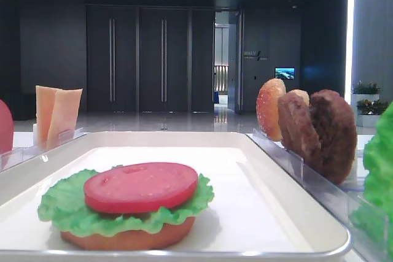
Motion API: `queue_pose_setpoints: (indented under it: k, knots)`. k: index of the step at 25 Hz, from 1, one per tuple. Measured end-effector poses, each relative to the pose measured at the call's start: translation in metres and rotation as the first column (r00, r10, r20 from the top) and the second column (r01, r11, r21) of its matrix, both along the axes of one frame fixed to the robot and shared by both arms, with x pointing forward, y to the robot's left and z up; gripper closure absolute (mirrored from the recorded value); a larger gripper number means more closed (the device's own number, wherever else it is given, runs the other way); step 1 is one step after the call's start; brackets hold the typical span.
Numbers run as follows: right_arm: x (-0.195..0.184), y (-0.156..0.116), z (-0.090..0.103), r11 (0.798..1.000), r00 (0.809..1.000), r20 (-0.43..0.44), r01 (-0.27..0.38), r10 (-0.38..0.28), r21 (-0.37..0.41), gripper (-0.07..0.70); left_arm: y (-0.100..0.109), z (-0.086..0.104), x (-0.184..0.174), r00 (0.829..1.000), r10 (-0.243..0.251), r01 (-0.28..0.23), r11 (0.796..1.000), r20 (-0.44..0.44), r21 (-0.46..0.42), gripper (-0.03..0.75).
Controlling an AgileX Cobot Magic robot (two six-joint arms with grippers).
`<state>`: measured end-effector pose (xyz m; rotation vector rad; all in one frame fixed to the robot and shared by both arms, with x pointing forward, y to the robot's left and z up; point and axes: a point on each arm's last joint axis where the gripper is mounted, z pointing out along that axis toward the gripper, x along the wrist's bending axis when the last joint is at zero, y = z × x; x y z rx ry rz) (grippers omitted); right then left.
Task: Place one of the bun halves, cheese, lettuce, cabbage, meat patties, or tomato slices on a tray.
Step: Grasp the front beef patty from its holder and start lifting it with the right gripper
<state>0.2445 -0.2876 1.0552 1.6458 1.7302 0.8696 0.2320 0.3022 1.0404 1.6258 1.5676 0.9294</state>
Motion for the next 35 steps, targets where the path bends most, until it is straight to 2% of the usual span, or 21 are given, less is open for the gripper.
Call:
queue_pose_setpoints:
  k: [4, 8, 15, 17, 20, 24, 31, 35]
  knots:
    - [0.018, 0.0, 0.009, 0.999, 0.996, -0.093, 0.003, 0.0, 0.033, 0.145, 0.0, 0.0, 0.0, 1.0, 0.0, 0.0, 1.0, 0.0, 0.0, 0.024]
    - [0.041, -0.001, 0.022, 0.998, 0.979, -0.202, 0.0, 0.012, 0.057, 0.145, 0.0, 0.0, 0.0, 1.0, 0.0, 0.0, 1.0, 0.0, 0.0, 0.024]
    - [0.102, -0.005, 0.049, 0.996, 0.929, -0.369, 0.018, 0.016, 0.088, 0.145, 0.0, 0.0, 0.0, 1.0, 0.0, 0.0, 1.0, 0.0, 0.0, 0.024]
    - [0.127, -0.007, 0.051, 0.995, 0.904, -0.426, 0.025, 0.017, 0.093, 0.145, 0.0, 0.0, 0.0, 1.0, 0.0, 0.0, 1.0, 0.0, 0.0, 0.024]
    - [0.15, -0.009, 0.056, 0.995, 0.892, -0.452, 0.028, 0.018, 0.094, 0.145, 0.0, 0.0, 0.0, 1.0, 0.0, 0.0, 1.0, 0.0, 0.0, 0.024]
    - [0.169, -0.011, 0.062, 0.995, 0.886, -0.464, 0.029, 0.018, 0.094, 0.145, 0.0, 0.0, 0.0, 1.0, 0.0, 0.0, 1.0, 0.0, 0.0, 0.024]
    - [0.172, -0.011, 0.061, 0.995, 0.882, -0.472, 0.033, 0.016, 0.096, 0.145, 0.0, 0.0, 0.0, 1.0, 0.0, 0.0, 1.0, 0.0, 0.001, 0.024]
    - [0.173, -0.01, 0.061, 0.99, 0.877, -0.481, 0.064, 0.004, 0.125, 0.145, 0.0, 0.0, 0.0, 1.0, 0.0, 0.0, 1.0, 0.0, 0.001, 0.024]
